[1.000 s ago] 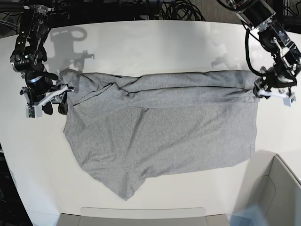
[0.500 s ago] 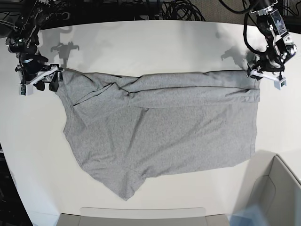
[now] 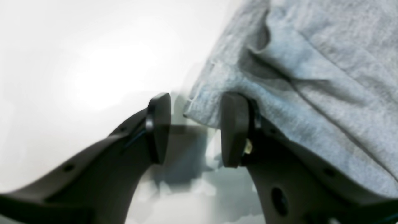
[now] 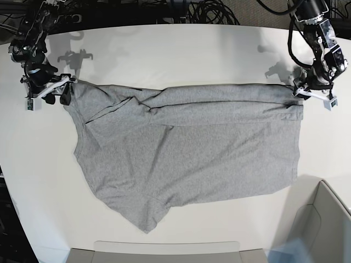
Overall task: Fold the T-shirt properly
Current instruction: 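Lower the shoulder edge onto the table and release both grippers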
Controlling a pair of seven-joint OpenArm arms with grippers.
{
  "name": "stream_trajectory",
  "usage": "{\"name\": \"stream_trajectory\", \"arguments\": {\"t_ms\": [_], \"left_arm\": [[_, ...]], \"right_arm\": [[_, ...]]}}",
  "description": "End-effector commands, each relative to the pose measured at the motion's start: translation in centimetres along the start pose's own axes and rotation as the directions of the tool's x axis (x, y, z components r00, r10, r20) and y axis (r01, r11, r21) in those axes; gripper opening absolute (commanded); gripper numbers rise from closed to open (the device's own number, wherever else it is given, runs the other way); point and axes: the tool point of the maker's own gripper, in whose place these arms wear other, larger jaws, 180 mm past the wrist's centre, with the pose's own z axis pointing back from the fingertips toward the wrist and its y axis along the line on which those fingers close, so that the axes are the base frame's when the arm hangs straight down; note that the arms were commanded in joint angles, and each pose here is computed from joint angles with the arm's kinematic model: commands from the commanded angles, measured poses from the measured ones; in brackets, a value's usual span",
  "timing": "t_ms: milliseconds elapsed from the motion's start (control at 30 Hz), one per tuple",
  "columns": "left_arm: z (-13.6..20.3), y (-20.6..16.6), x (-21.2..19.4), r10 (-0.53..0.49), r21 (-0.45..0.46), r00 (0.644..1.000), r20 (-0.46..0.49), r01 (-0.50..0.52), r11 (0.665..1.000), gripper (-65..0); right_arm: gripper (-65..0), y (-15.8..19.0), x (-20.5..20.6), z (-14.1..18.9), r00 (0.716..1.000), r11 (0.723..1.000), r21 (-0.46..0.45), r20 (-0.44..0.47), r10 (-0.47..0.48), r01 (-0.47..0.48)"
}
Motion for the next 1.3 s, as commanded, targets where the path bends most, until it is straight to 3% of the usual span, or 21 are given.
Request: {"name": "stream_trajectory", "arguments": {"t_ms": [0, 100, 200, 500, 767, 1100, 1267], "left_arm": [[0.0, -0.5, -0.5, -0.028, -0.022, 0.999, -0.027, 0.028, 0.999, -37.7], [0.0, -1.3, -0.6, -0.125, -0.075, 0.992, -0.024, 0.123, 0.990, -38.0], [-0.1, -2.2, 0.1, -0.134, -0.094, 0.991, -0.004, 0.133, 0.987, -40.0], [-2.4, -0.4, -1.4, -0.064, -0.075, 0.994, -0.089, 0.057, 0.996, -65.0], [-2.8, 3.5, -0.3, -0.045, -0.002, 0.996, -0.074, 0.045, 0.999, -65.0], [-2.6, 4.4, -3.0, -0.044, 0.008, 0.987, -0.155, 0.046, 0.999, -65.0], [-1.1, 5.4, -4.5, -0.102, 0.031, 0.982, -0.161, 0.109, 0.994, -65.0]], "right_arm": [[-34.0, 1.0, 1.3, 0.0, 0.999, 0.999, 0.035, 0.042, 0.030, -0.031], [-34.0, 2.3, 0.7, -0.6, 0.999, 0.996, 0.072, 0.019, 0.046, -0.047], [-34.0, 3.1, 0.0, -1.4, 0.996, 0.994, 0.074, -0.014, 0.087, -0.086], [-34.0, 0.9, -2.3, -4.5, 0.981, 0.990, -0.024, -0.139, 0.134, -0.139], [-34.0, -2.7, -1.1, -4.3, 0.981, 0.982, -0.119, -0.143, 0.128, -0.145], [-34.0, -2.4, -2.5, -3.4, 0.977, 0.981, -0.116, -0.164, 0.132, -0.152], [-34.0, -1.9, -3.6, -1.8, 0.973, 0.977, -0.117, -0.174, 0.154, -0.176]]}}
